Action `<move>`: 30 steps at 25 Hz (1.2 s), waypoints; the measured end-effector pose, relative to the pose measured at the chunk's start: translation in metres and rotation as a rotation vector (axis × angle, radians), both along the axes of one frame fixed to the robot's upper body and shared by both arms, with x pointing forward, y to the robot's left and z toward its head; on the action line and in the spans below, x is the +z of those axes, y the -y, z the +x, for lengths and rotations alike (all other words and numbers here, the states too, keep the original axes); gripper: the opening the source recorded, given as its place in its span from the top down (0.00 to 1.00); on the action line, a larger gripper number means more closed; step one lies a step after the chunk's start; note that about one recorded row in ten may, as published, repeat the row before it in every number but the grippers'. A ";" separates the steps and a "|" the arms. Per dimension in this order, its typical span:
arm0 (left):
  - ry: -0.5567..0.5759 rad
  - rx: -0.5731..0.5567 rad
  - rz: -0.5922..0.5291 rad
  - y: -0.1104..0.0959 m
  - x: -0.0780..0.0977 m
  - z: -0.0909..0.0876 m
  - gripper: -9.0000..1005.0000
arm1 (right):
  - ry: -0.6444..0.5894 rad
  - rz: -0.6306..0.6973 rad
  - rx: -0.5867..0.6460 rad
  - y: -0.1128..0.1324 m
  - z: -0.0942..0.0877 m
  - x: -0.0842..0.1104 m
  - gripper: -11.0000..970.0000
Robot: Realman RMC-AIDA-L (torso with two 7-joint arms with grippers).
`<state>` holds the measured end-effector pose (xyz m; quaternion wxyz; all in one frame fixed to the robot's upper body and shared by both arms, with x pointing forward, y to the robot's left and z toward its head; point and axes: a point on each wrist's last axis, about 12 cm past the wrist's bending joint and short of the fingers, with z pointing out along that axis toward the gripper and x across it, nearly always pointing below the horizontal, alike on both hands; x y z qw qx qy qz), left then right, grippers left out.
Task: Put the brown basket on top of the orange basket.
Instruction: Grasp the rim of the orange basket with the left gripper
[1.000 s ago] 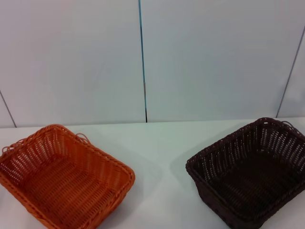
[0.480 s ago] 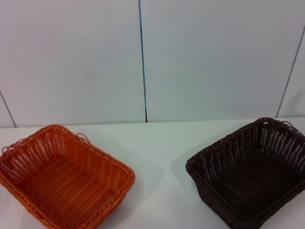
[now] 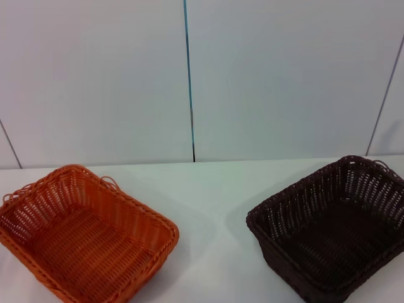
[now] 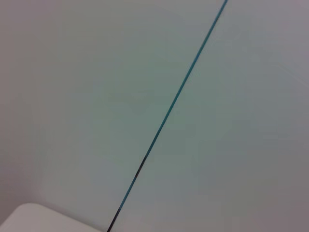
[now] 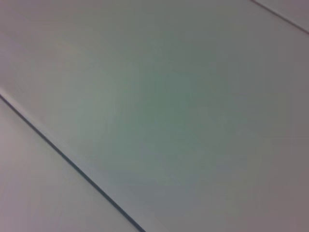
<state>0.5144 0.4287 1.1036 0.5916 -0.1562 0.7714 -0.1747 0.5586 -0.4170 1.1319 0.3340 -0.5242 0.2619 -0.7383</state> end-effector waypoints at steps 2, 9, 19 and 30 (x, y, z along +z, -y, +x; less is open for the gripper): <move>0.001 -0.002 0.000 0.000 0.000 0.001 0.12 | -0.007 -0.007 0.005 0.000 0.000 -0.001 0.18; 0.019 -0.008 -0.013 0.000 0.003 -0.001 0.12 | -0.059 -0.090 0.050 -0.002 0.006 0.003 0.17; -0.067 -0.062 0.016 0.008 0.009 0.008 0.13 | -0.116 -0.209 0.154 -0.014 0.026 0.016 0.17; -0.291 -0.079 0.087 0.023 0.018 0.027 0.13 | -0.131 -0.243 0.181 -0.020 0.032 0.017 0.17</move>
